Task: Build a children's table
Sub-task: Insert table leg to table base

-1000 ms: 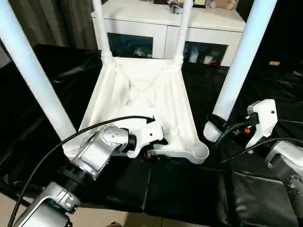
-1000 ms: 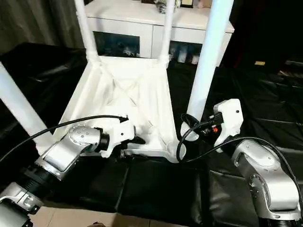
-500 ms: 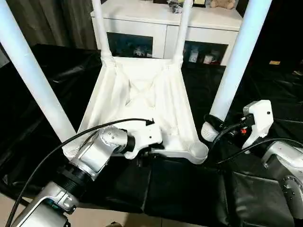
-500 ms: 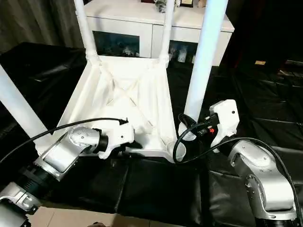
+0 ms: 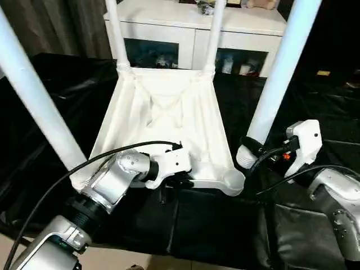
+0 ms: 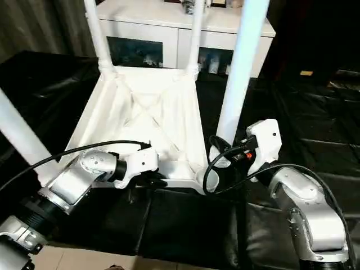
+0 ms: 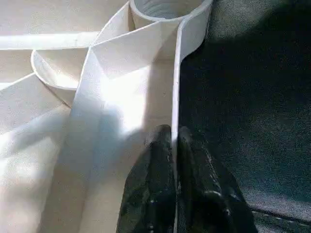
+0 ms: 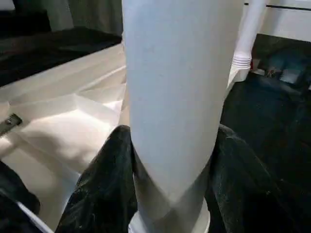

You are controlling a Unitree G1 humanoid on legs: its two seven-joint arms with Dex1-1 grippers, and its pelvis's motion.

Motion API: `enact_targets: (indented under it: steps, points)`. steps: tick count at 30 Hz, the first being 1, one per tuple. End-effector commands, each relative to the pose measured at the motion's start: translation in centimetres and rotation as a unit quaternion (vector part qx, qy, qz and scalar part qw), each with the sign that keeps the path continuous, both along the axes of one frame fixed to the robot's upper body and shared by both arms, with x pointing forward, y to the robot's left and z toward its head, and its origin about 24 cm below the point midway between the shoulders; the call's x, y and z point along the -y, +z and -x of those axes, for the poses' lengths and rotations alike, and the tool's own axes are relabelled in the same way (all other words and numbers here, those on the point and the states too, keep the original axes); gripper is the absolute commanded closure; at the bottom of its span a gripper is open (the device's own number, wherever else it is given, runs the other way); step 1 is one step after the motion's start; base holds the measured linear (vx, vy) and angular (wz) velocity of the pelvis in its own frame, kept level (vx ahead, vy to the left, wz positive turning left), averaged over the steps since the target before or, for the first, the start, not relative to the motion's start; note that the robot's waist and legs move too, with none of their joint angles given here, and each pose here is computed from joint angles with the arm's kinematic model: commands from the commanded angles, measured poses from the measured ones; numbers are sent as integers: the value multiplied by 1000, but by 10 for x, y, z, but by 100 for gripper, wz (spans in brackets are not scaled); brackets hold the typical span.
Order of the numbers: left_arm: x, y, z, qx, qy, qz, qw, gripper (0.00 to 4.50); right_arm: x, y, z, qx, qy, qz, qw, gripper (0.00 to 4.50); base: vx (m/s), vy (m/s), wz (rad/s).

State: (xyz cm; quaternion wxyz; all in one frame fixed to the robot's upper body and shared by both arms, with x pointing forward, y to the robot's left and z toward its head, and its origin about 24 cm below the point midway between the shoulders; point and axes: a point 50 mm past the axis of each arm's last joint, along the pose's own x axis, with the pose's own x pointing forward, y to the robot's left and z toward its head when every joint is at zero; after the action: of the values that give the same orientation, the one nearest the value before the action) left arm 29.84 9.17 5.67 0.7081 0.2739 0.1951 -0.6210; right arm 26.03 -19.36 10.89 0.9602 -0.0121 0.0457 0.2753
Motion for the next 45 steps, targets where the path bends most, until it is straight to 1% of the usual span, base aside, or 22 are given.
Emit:
enact_targets:
  steps: [1, 2, 4, 5, 6, 8, 10, 12, 15, 17, 18, 20, 21, 22, 24, 25, 29, 33, 36, 40, 45]
  points:
    - [-9, -7, 1, -13, 21, -11, 1000, 448, -3, 2, -2, 3, -8, -17, 1000, 266, 0, 0, 0]
    - [-14, -8, 3, -18, 40, -3, 999, 448, -10, -2, -3, -11, -18, -47, 999, 266, 0, 0, 0]
    - [-17, -9, 4, -21, 50, 1, 999, 448, -14, -3, -4, -18, -22, -62, 998, 266, 0, 0, 0]
    - [-23, -10, 6, -18, 76, -2, 997, 448, -19, -6, -4, -31, -14, -77, 996, 266, 0, 0, 0]
    - [-23, -10, 6, -18, 76, -2, 997, 448, -19, -6, -4, -31, -14, -77, 996, 266, 0, 0, 0]
    - [-32, -10, 9, -8, 134, -5, 991, 449, -27, -10, -5, -57, -1, -98, 994, 267, 0, 0, 0]
    - [-33, -10, 12, -9, 153, 2, 988, 450, -30, -11, -5, -65, 5, -102, 993, 267, 0, 0, 0]
    - [-28, -9, 18, -17, 140, 21, 990, 450, -33, -12, -8, -70, 12, -98, 993, 267, 0, 0, 0]
    - [-25, -8, 21, -19, 131, 29, 991, 450, -34, -13, -11, -75, 15, -93, 993, 267, 0, 0, 0]
    - [-24, -8, 21, -18, 131, 26, 991, 450, -33, -13, -17, -85, 27, -69, 994, 267, 0, 0, 0]
    - [-24, -8, 21, -18, 131, 26, 991, 450, -33, -13, -17, -85, 27, -69, 994, 267, 0, 0, 0]
    - [-22, -5, 20, -15, 132, 28, 991, 450, -29, -10, -22, -88, 35, -42, 995, 267, 0, 0, 0]
    - [-21, -5, 20, -15, 130, 28, 991, 450, -29, -10, -22, -89, 36, -40, 995, 267, 0, 0, 0]
    - [-19, -3, 20, -11, 115, 29, 993, 450, -27, -10, -24, -98, 45, -27, 994, 267, 0, 0, 0]
    - [-18, -2, 20, -9, 110, 29, 993, 450, -26, -10, -25, -103, 47, -24, 993, 267, 0, 0, 0]
    - [-18, -2, 20, -7, 103, 23, 994, 450, -26, -14, -26, -111, 55, -8, 992, 267, 0, 0, 0]
    - [-18, -1, 20, -7, 107, 21, 994, 450, -27, -17, -25, -125, 65, -1, 990, 267, 0, 0, 0]
    - [-17, -1, 17, -4, 104, 17, 994, 450, -29, -17, -23, -135, 78, 1, 988, 267, 0, 0, 0]
    - [-17, -2, 17, -5, 92, 12, 996, 450, -32, -11, -20, -136, 99, -20, 986, 267, 0, 0, 0]
    - [-17, -2, 16, -7, 86, 9, 996, 450, -34, -8, -16, -138, 118, -11, 983, 267, 0, 0, 0]
    - [-16, -1, 15, -5, 82, 8, 997, 450, -30, -13, -15, -147, 116, 9, 982, 267, 0, 0, 0]
